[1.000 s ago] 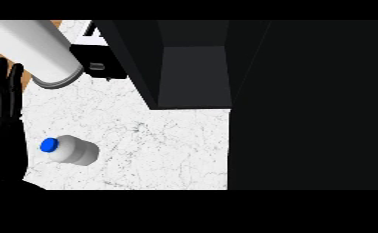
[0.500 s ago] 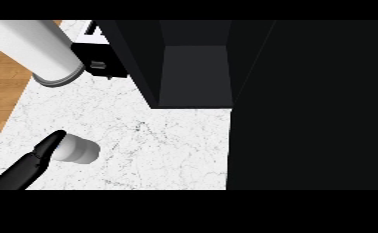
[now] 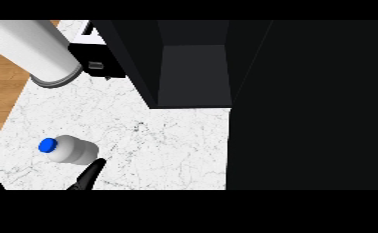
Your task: Pick up the bottled water, place it into the cabinet and close the cabinet
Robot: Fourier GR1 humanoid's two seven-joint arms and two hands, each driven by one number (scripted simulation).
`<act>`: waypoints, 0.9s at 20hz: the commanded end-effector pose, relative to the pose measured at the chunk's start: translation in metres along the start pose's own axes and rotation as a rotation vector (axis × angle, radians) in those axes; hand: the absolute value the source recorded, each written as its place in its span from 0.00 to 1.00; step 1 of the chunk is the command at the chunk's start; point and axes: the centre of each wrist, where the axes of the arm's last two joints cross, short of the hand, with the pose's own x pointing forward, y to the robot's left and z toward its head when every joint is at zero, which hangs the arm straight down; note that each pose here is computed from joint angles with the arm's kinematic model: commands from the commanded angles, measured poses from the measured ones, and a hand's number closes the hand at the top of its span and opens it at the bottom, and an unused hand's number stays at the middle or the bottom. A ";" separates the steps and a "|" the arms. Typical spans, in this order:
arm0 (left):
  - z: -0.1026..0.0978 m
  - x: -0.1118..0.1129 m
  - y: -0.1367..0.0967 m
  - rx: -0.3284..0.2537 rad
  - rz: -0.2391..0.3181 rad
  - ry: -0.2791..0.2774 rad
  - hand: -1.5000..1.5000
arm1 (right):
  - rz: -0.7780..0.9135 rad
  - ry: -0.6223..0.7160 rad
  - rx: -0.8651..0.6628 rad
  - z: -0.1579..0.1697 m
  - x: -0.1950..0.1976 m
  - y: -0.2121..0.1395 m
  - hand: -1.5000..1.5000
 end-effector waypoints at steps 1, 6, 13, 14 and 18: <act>0.017 0.006 -0.005 0.054 0.015 0.010 0.00 | 0.002 -0.045 -0.007 0.017 0.031 -0.004 0.00; 0.038 0.002 -0.003 0.053 -0.012 -0.001 0.00 | -0.020 -0.051 -0.011 0.026 0.032 0.008 0.00; 0.019 0.002 -0.005 0.072 -0.008 0.032 0.00 | -0.003 -0.036 0.018 0.038 0.049 0.008 0.00; 0.013 0.001 0.003 0.096 -0.036 0.035 0.00 | -0.004 -0.042 -0.008 0.037 0.039 0.004 0.00; 0.012 -0.013 -0.007 0.123 -0.035 0.099 0.00 | -0.002 -0.040 0.008 0.043 0.041 0.006 0.00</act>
